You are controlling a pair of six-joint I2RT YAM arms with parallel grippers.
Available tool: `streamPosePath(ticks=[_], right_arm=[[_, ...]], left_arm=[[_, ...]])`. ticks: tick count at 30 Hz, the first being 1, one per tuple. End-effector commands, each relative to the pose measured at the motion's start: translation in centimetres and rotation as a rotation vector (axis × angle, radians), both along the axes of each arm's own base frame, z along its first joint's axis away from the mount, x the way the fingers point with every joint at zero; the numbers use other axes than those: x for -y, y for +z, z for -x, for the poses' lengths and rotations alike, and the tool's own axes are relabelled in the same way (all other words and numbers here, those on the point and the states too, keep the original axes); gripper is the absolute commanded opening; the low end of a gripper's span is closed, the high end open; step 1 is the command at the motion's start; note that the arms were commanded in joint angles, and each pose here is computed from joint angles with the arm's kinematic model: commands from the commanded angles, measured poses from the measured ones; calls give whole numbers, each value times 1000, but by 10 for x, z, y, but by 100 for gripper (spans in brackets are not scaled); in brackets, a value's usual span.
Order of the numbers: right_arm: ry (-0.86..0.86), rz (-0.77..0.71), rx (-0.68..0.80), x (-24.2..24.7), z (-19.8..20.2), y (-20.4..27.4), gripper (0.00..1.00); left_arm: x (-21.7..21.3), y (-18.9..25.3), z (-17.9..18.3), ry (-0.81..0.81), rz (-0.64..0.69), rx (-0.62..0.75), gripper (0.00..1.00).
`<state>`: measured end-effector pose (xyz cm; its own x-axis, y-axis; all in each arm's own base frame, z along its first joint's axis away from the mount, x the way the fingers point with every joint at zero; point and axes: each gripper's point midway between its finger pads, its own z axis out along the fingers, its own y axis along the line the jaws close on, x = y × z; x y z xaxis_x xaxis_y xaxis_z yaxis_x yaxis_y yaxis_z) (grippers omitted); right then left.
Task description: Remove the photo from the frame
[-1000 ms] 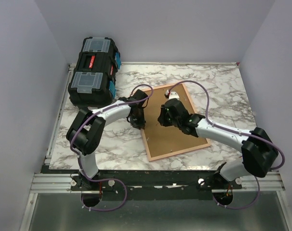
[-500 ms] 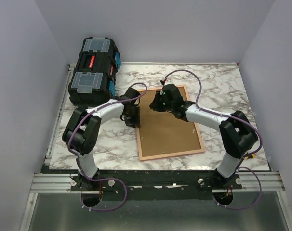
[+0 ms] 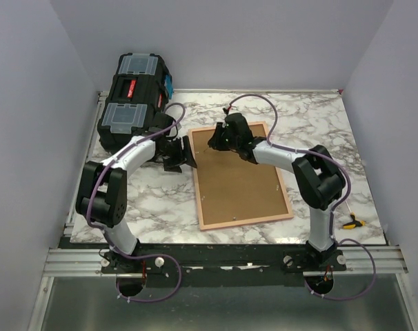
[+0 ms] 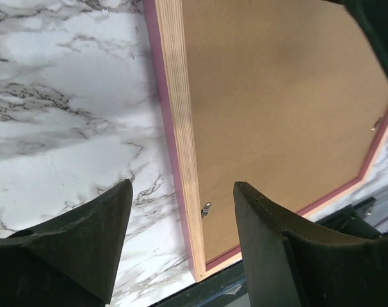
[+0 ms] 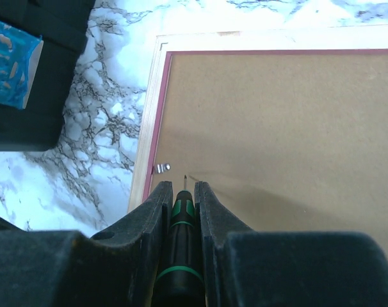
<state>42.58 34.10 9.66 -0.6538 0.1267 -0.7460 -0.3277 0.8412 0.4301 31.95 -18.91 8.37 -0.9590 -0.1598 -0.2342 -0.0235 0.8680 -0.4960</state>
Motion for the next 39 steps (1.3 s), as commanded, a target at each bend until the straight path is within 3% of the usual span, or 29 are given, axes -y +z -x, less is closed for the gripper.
streamPosePath(ticks=[1,4,8,12,22,30,39], right_arm=[[27,-38,17,-17,-14,5,1],[31,-32,8,-20,-16,0,1],[27,-26,10,-21,-19,-2,1],[27,-29,9,-24,-22,-2,1],[42,-25,12,-27,-24,-2,1],[61,-21,14,-31,-25,-4,1],[84,8,25,-39,-26,-6,1]], left_arm=[[8,5,-12,14,112,-41,64],[11,-5,-12,56,121,-97,63],[16,-21,-8,103,133,-145,48],[0,-35,-10,180,31,-127,37],[16,-46,-3,150,-2,-140,42],[7,-54,-3,168,-73,-143,32],[5,-57,-2,157,-100,-146,14]])
